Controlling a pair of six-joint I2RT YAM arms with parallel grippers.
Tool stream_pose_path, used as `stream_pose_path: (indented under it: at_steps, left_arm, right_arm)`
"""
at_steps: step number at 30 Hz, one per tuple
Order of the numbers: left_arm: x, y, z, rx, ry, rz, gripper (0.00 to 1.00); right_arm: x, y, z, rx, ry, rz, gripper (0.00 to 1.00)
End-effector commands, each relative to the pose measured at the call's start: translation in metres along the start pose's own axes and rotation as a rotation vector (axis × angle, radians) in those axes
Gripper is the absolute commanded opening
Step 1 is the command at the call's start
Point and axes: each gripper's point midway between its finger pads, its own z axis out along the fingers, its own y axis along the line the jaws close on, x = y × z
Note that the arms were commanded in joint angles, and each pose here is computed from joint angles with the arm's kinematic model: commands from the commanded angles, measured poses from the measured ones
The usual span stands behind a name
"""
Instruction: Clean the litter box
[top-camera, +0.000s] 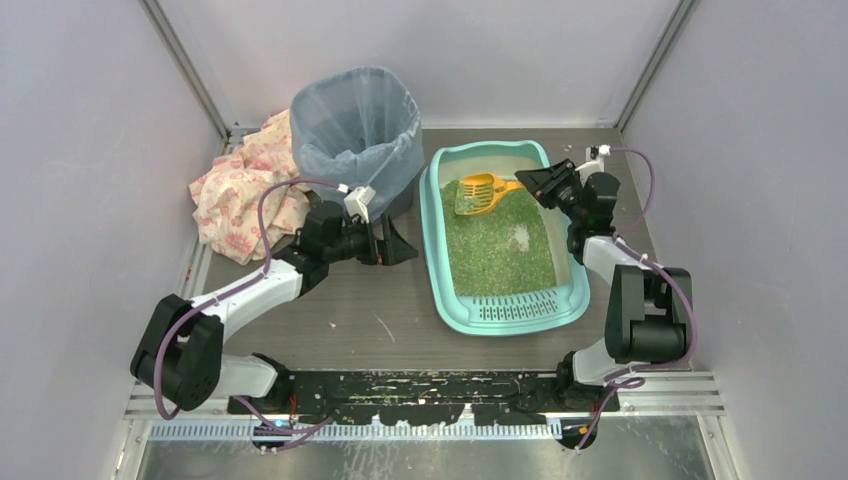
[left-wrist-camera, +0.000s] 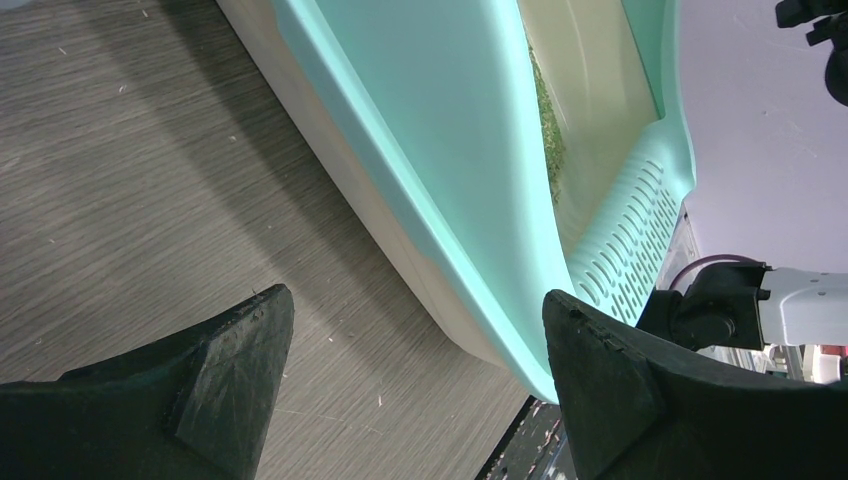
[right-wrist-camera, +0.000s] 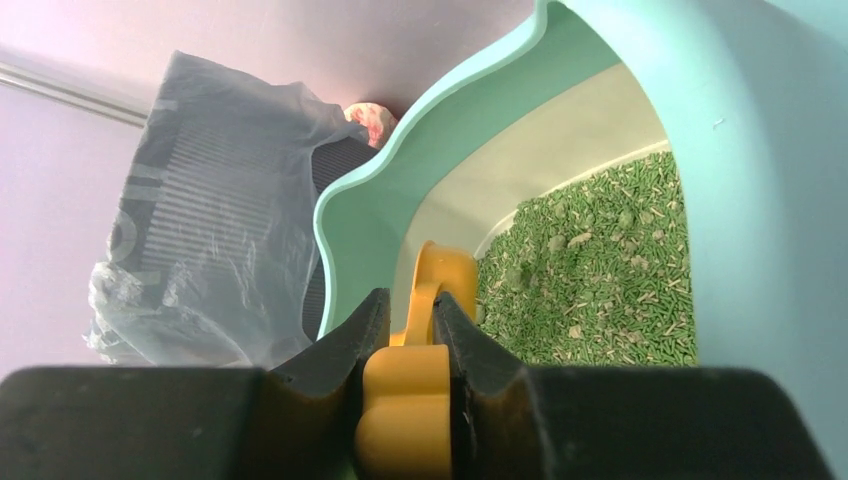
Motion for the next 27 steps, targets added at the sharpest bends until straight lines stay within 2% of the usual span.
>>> stream_pose_path:
  at_steps: [1,6,11,21,27]
  left_arm:
    - [-0.016,-0.015,0.003,0.056,-0.041,0.031,0.94]
    - [-0.016,-0.015,0.003,0.057,-0.040,0.030,0.94]
    - [-0.016,-0.014,0.004,0.054,-0.040,0.032,0.94]
    - [-0.016,-0.011,0.003,0.034,-0.041,0.042,0.94]
    - [-0.015,-0.010,0.004,0.034,-0.036,0.040,0.94]
  right_arm:
    - [-0.019,0.024,-0.009,-0.009,-0.052,-0.139,0.01]
    - [-0.018,0.012,-0.006,0.177,-0.003,-0.304,0.01]
    - [-0.007,0.010,0.015,0.260,0.034,-0.415,0.01]
    - [0.021,-0.034,0.054,0.347,0.108,-0.462,0.01]
    - [0.040,-0.034,0.066,0.305,0.153,-0.452,0.01]
